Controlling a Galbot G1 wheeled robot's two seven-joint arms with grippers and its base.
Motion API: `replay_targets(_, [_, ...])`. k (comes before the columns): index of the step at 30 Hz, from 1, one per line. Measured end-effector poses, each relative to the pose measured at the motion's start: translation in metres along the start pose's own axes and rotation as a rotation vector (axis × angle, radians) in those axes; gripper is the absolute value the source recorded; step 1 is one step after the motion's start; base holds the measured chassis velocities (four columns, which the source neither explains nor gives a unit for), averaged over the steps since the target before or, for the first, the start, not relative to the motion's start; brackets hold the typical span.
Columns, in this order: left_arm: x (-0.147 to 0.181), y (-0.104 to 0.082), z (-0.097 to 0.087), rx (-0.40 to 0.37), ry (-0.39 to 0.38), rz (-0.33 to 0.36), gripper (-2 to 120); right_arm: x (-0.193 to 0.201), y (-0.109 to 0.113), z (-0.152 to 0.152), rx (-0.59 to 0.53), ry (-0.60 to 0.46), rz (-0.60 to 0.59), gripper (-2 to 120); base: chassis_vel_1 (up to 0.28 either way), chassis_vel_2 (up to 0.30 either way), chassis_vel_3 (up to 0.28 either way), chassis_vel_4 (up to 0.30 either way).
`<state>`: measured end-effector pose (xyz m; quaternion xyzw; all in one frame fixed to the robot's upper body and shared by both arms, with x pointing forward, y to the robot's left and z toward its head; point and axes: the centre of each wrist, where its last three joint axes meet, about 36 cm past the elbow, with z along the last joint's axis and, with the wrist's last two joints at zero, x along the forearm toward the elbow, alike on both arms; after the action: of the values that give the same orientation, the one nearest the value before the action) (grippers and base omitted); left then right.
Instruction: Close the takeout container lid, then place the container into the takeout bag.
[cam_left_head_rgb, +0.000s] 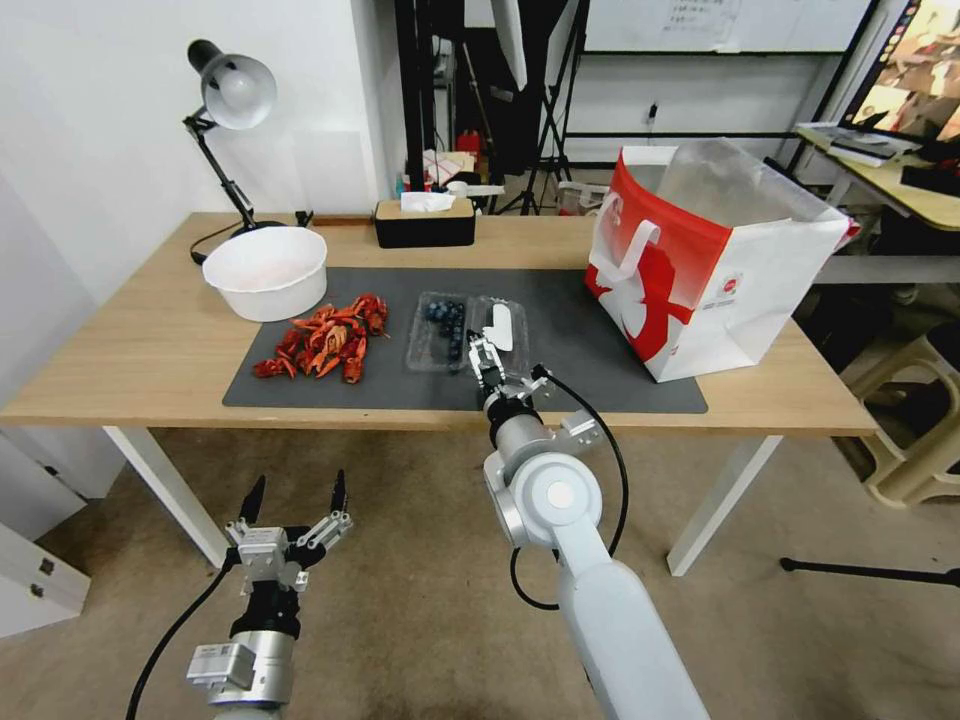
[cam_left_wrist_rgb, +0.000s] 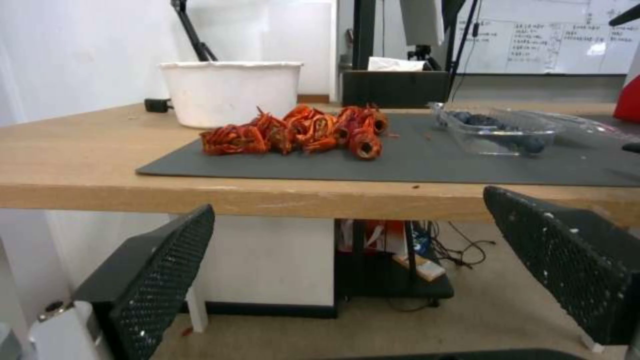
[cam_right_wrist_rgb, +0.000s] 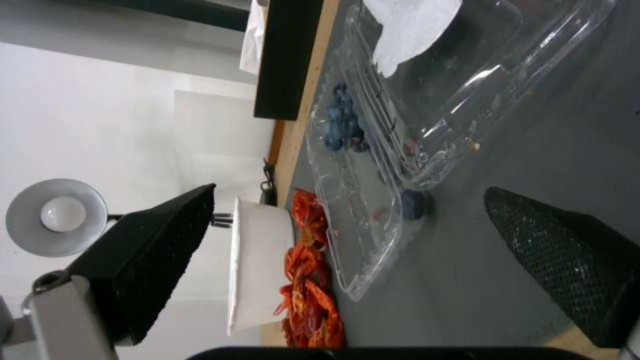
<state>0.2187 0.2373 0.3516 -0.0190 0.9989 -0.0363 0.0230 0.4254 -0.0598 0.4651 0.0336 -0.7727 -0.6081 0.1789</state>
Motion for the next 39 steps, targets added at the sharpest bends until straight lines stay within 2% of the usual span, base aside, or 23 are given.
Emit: replay_targets(39, [0.002, -0.002, 0.003, -0.001, 0.011, 0.002, 100, -0.018, -0.004, -0.015, -0.019, -0.023, 0.033, 100, 0.0, 0.0, 0.0, 0.0])
